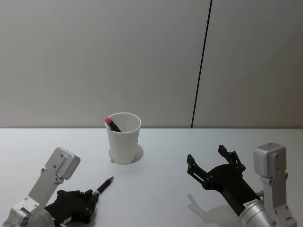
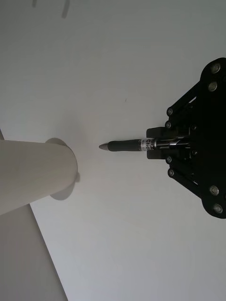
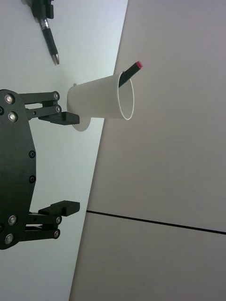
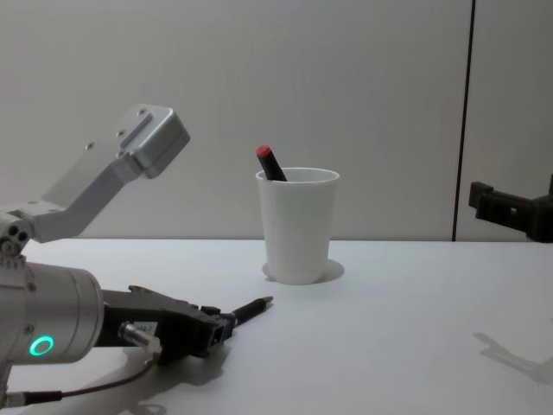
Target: Place the pen into the pen holder.
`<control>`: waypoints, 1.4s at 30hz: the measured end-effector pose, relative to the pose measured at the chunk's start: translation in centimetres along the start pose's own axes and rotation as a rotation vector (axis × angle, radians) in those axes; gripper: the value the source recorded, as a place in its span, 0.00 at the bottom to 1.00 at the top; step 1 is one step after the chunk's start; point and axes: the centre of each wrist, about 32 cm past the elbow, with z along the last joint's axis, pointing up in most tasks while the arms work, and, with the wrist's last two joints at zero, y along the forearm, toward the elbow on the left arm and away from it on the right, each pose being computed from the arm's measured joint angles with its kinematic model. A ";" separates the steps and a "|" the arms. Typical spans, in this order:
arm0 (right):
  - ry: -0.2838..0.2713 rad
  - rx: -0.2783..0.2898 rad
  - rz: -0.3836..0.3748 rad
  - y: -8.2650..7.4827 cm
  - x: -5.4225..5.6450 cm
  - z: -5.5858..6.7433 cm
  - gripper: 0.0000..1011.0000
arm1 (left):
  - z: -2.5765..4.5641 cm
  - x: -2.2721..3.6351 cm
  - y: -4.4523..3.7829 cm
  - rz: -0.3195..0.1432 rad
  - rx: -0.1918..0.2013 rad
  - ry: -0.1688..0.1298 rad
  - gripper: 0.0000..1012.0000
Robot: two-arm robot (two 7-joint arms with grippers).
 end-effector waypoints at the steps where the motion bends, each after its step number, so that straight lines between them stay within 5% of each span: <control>1: 0.000 0.000 0.000 0.0 0.0 0.0 0.99 | 0.00 0.00 0.00 0.000 0.000 0.000 0.14; 12: 0.000 0.000 0.000 0.0 0.0 0.0 0.99 | -0.05 0.09 -0.02 -0.004 -0.004 0.000 0.14; 19: 0.000 0.000 0.000 0.0 0.0 0.0 0.99 | -0.40 0.71 -0.01 -0.013 -0.035 -0.005 0.14; 33: 0.000 0.000 0.000 0.0 0.0 0.0 0.99 | -0.96 1.81 0.69 -0.020 -0.207 -0.031 0.14; 42: 0.000 0.000 0.000 0.0 0.0 0.0 0.99 | -1.27 2.25 1.64 -0.018 -0.338 -0.076 0.14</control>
